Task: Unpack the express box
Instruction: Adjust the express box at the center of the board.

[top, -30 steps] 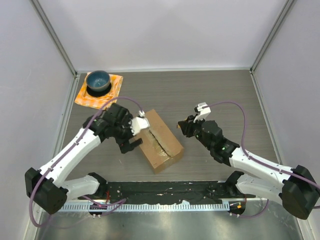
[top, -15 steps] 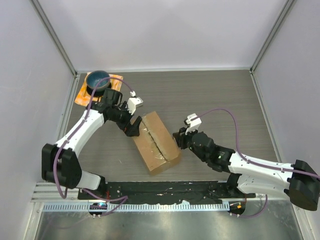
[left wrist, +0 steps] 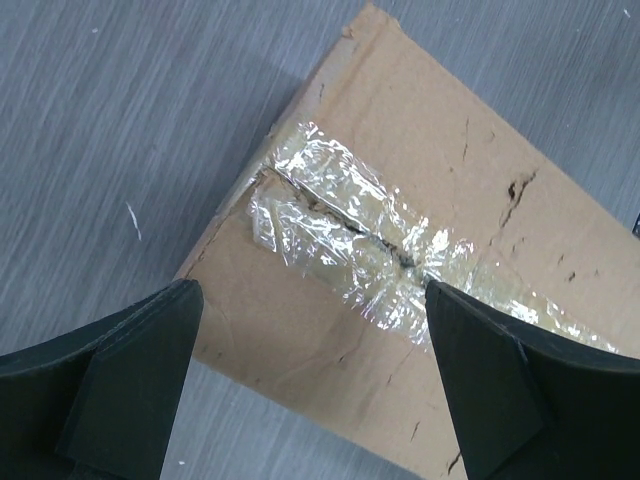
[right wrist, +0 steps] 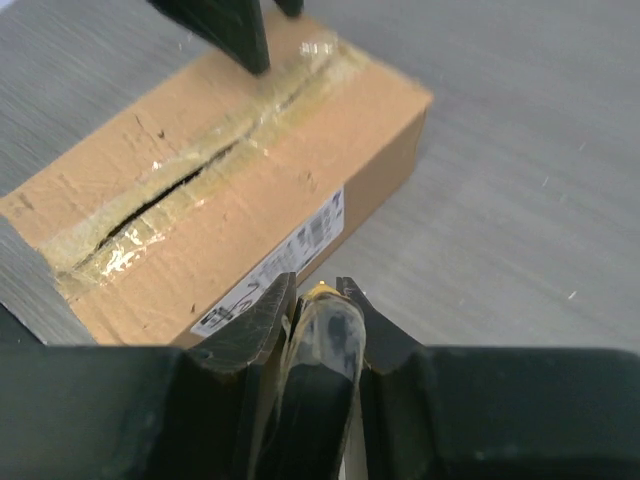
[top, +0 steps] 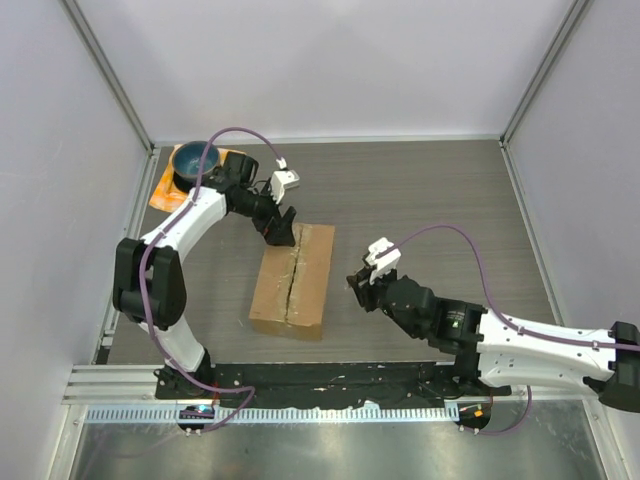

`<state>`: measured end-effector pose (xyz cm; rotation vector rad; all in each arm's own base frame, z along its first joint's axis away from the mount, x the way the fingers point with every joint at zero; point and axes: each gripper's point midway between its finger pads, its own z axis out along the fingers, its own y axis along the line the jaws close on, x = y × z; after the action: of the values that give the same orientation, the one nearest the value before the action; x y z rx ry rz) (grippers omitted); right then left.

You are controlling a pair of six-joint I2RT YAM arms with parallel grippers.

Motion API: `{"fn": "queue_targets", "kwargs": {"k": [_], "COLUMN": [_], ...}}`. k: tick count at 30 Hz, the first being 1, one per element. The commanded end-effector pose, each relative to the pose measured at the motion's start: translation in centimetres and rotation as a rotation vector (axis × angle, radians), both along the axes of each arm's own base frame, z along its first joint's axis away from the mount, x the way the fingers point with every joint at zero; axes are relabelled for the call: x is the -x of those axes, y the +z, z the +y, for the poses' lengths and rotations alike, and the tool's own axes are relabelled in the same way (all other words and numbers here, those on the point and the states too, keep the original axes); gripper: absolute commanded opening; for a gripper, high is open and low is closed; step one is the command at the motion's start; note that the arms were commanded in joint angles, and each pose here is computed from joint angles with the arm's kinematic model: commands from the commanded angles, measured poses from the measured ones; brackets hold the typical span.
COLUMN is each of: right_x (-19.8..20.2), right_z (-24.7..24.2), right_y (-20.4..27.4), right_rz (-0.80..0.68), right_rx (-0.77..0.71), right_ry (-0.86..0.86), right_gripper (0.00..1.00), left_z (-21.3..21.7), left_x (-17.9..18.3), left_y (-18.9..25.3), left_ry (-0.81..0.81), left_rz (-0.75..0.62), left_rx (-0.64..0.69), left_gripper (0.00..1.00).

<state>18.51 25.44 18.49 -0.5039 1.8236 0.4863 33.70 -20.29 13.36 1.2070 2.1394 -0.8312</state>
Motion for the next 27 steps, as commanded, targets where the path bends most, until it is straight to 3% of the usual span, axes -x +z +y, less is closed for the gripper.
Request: {"fn": "queue_targets", "kwargs": {"k": [1,4,8,12,17,22,27], "right_x": [0.3,2.5,6.1,8.5,10.4,12.7,13.3], "right_z": [0.9,4.2,9.3,13.3,16.0,17.4,17.9], "right_y": [7.0,8.2,8.3,7.4,6.3,4.2,2.9], "right_rz": [-0.196,-0.29,-0.361,-0.411,-0.462,-0.576,-0.633], "right_rx": [-0.003,0.017,0.097,0.124,0.168,0.303,0.345], "right_ry": [0.088,0.271,0.495,0.655,0.752,0.82,0.832], "right_gripper": [0.01,0.01,0.01,0.01,0.01,0.01,0.01], "left_z": [0.3,0.8,1.0,1.1,1.3,1.9,2.2], "left_x": [1.2,1.5,1.8,2.4,2.9,3.5,4.8], "left_y": [-1.8,-3.1,-4.4,-4.7,-4.5,-4.9,-5.0], "left_ry": [-0.035,-0.032,-0.016,0.02,0.055,0.079,0.109], "left_rz": [0.068,0.07,0.134,0.166,0.184,0.205,0.255], "left_rx": [-0.032,-0.057,-0.082,-0.095,-0.101,-0.13,-0.134], "left_gripper": [1.0,1.0,0.81,0.74,0.63,0.52,0.33]}}
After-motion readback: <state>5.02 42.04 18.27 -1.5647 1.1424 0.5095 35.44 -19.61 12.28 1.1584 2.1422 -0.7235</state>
